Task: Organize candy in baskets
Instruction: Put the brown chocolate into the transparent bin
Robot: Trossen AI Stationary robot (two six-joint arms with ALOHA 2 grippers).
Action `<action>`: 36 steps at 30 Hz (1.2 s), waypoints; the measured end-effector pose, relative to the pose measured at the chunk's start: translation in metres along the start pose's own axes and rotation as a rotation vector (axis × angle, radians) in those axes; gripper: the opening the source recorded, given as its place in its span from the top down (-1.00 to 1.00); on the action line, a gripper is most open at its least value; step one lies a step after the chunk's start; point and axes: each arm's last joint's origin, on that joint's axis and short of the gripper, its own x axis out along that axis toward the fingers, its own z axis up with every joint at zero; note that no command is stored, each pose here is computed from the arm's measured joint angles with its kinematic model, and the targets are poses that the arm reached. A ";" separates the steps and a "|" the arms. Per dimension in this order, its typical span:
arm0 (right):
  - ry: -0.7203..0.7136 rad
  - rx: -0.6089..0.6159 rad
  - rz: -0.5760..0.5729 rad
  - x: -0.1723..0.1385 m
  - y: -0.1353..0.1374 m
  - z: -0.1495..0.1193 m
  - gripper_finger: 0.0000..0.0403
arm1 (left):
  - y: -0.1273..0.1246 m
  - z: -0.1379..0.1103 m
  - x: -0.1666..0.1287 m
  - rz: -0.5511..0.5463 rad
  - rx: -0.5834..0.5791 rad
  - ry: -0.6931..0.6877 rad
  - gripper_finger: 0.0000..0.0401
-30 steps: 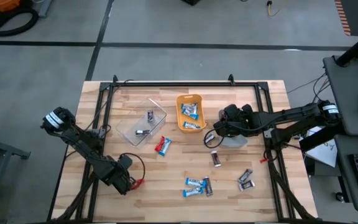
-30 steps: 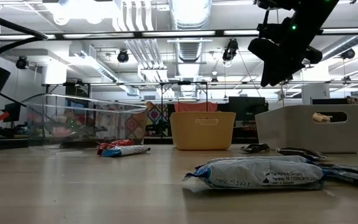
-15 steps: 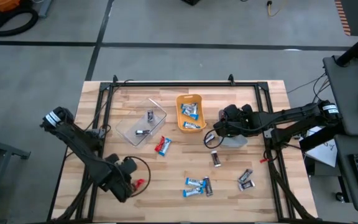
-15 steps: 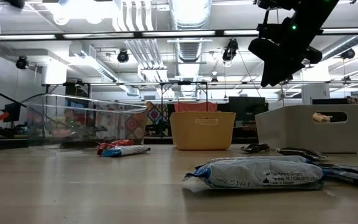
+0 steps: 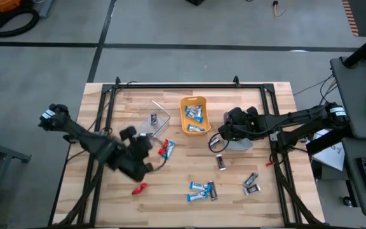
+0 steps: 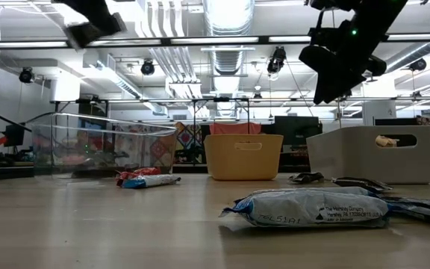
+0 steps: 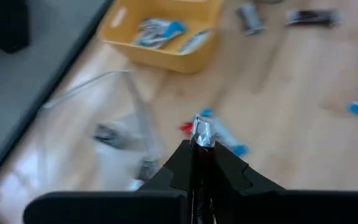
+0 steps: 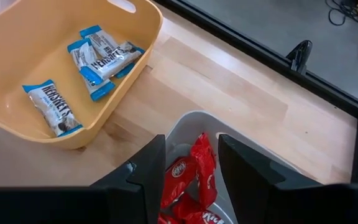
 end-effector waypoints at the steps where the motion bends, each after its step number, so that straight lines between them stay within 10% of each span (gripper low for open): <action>1: 0.000 -0.001 0.001 0.000 0.000 0.000 0.31 | 0.007 0.002 0.006 0.023 0.007 0.011 0.97; 22: -0.011 -0.014 0.029 -0.004 0.005 -0.003 0.30 | 0.131 0.002 0.131 -0.083 -0.068 0.342 0.97; 36: -0.003 -0.024 0.020 0.000 0.003 -0.009 0.32 | 0.137 -0.005 0.172 -0.081 -0.167 0.454 0.95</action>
